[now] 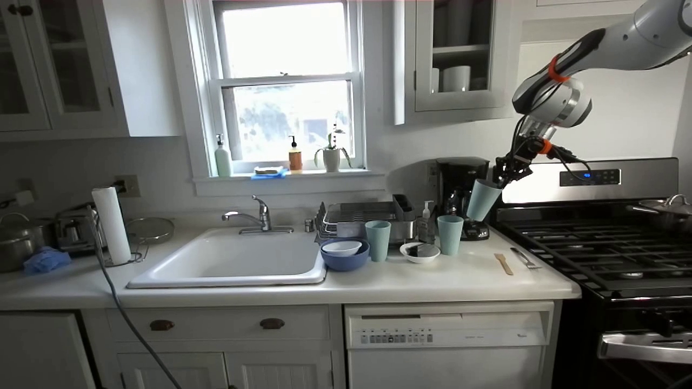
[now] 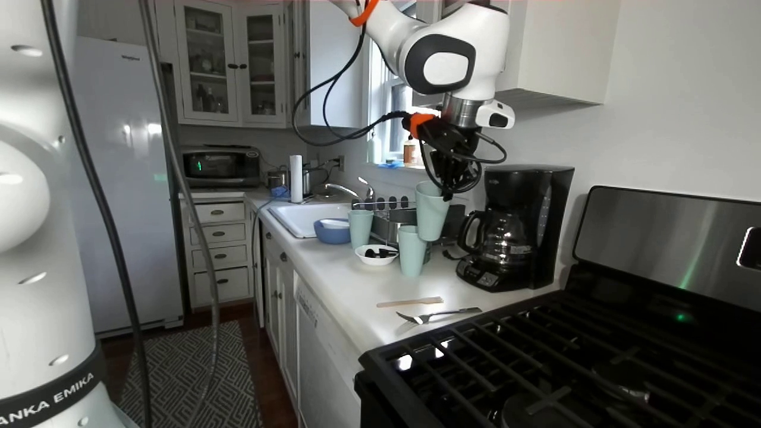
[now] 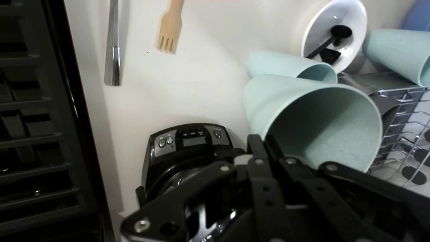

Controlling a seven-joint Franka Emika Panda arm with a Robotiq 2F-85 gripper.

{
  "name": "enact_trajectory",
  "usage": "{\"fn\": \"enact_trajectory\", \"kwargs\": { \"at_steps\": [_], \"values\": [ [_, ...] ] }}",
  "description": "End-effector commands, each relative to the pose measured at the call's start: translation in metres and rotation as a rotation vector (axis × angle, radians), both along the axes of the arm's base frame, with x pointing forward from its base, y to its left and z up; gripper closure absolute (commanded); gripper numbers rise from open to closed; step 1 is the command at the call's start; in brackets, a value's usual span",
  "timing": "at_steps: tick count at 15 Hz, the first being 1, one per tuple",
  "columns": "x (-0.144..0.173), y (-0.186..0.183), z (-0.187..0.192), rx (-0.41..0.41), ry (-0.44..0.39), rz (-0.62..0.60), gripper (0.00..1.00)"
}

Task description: Remove the grey cup from inside the other grey cup and put it on the counter

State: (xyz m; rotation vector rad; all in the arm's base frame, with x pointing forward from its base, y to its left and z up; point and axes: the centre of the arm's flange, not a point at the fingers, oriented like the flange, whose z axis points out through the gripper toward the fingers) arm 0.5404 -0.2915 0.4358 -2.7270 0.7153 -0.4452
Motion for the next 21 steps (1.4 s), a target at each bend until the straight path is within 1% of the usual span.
{"fn": "enact_trajectory", "kwargs": {
  "at_steps": [1,7,10,14,15,16,17,20,21],
  "values": [
    [0.013,0.017,-0.017,-0.040,0.076,-0.023,0.99],
    [0.030,0.028,-0.052,-0.129,0.190,-0.106,0.99],
    [0.034,0.030,-0.072,-0.130,0.224,-0.128,0.99],
    [0.038,0.032,-0.087,-0.121,0.229,-0.153,0.99],
    [0.037,0.032,-0.089,-0.120,0.228,-0.159,0.71],
    [0.036,0.030,-0.088,-0.120,0.224,-0.166,0.71],
    [0.033,0.028,-0.086,-0.120,0.219,-0.172,0.66],
    [0.023,0.021,-0.074,-0.107,0.191,-0.182,0.44],
    [0.015,0.019,-0.069,-0.091,0.179,-0.181,0.38]
  ]
}}
